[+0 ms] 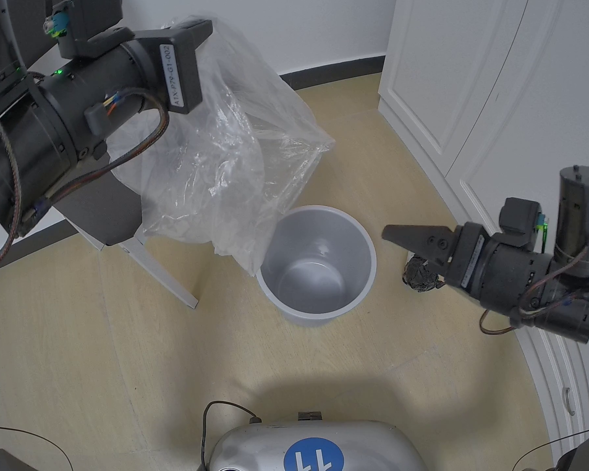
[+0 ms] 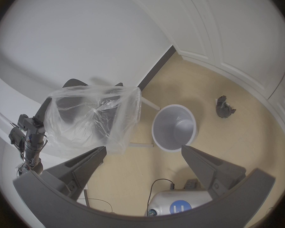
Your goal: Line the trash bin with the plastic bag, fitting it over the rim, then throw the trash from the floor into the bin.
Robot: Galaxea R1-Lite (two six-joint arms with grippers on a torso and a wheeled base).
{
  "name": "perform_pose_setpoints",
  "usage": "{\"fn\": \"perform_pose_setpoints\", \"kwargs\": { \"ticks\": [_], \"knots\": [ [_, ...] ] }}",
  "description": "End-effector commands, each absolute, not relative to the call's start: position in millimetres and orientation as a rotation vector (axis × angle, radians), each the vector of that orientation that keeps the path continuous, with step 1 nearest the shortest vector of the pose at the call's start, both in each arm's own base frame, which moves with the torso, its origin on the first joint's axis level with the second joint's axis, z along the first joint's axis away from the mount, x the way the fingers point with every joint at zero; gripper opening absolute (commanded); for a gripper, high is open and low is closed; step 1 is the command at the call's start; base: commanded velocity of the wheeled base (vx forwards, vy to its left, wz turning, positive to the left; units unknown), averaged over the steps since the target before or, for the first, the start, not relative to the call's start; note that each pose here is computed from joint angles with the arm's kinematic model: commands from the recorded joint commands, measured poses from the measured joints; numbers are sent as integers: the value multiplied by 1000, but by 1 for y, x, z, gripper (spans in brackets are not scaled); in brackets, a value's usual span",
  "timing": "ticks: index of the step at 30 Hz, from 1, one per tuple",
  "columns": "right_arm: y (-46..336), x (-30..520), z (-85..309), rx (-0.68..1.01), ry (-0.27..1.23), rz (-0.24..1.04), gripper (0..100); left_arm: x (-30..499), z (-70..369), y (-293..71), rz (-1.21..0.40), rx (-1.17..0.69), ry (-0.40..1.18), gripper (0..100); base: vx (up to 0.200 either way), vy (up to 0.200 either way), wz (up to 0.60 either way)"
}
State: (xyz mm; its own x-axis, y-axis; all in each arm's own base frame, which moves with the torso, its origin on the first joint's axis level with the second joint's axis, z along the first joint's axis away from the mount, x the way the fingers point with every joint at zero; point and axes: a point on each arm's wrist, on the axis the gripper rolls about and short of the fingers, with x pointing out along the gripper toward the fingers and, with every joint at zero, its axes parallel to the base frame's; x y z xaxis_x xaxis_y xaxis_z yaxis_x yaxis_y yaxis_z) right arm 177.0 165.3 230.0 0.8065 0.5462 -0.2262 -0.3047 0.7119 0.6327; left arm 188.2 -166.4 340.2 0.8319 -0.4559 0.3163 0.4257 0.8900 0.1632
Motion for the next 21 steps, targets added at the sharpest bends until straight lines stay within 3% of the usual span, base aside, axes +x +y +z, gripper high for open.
{"fn": "perform_pose_setpoints", "kwargs": {
  "ticks": [1, 13, 21],
  "knots": [
    [193, 199, 190, 577, 487, 484, 100, 179, 343, -165, -482, 79, -364, 0, 0, 0, 0],
    [214, 207, 161, 605, 462, 525, 100, 145, 333, -164, -590, 38, -351, 0, 0, 0, 0],
    [203, 214, 175, 659, 370, 519, 100, 126, 328, -159, -630, 28, -348, 0, 0, 0, 0]
  ]
}}
